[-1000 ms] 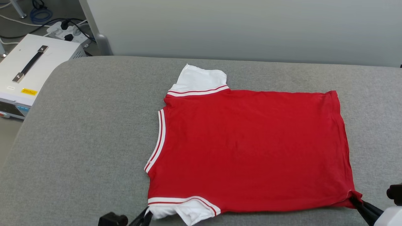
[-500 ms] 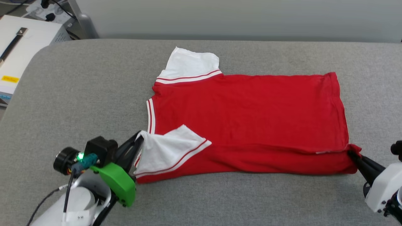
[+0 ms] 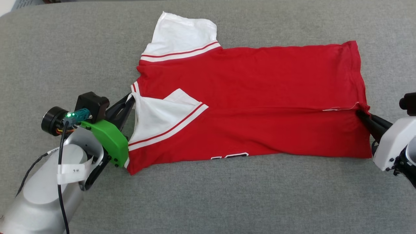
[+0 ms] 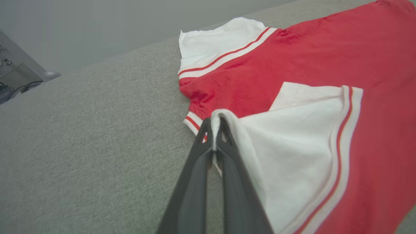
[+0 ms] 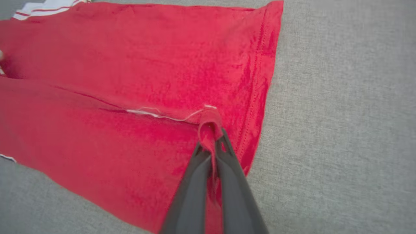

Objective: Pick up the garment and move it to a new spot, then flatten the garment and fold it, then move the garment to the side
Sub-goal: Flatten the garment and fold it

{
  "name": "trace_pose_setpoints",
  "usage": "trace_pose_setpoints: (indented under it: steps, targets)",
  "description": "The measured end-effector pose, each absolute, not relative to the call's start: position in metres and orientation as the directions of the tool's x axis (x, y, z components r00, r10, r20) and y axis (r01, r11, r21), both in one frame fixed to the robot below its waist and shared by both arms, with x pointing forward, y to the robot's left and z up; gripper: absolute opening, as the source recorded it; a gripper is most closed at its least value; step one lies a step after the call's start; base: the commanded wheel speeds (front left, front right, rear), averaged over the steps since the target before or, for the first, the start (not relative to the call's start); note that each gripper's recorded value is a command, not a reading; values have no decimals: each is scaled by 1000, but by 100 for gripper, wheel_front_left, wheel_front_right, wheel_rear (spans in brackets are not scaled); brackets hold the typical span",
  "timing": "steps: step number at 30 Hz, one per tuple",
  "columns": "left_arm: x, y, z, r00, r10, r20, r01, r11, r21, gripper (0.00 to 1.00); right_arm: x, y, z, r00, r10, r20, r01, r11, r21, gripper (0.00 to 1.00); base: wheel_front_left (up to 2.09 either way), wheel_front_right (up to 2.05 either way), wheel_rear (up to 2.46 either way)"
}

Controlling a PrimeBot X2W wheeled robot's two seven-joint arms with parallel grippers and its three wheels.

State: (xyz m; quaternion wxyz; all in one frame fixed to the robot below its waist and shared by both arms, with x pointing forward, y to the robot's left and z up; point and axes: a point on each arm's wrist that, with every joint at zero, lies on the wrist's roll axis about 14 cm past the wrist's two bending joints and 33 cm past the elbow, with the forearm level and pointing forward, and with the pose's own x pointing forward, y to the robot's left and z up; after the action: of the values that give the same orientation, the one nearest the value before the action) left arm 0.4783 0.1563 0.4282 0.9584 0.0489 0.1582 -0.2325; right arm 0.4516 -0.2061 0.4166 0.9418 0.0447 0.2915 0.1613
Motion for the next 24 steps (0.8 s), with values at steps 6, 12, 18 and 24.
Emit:
trace_pose_setpoints:
  steps: [6, 12, 18, 24]
  targets:
    - [476, 159, 383, 806, -413, -423, 452, 892, -10, 0, 450, -205, 380, 708, 320, -630, -273, 946, 174, 0, 0, 0, 0]
    - [473, 156, 371, 805, -409, -430, 442, 896, -24, 0, 452, -204, 375, 708, 318, -630, -276, 946, 167, 0, 0, 0, 0]
    - [472, 169, 384, 837, -375, -397, 402, 915, -16, 100, 458, -202, 399, 777, 332, -535, -272, 943, 189, 100, 0, 0, 0]
    - [480, 193, 428, 893, -337, -299, 366, 930, 43, 100, 451, -216, 430, 843, 311, -439, -266, 950, 163, 100, 0, 0, 0]
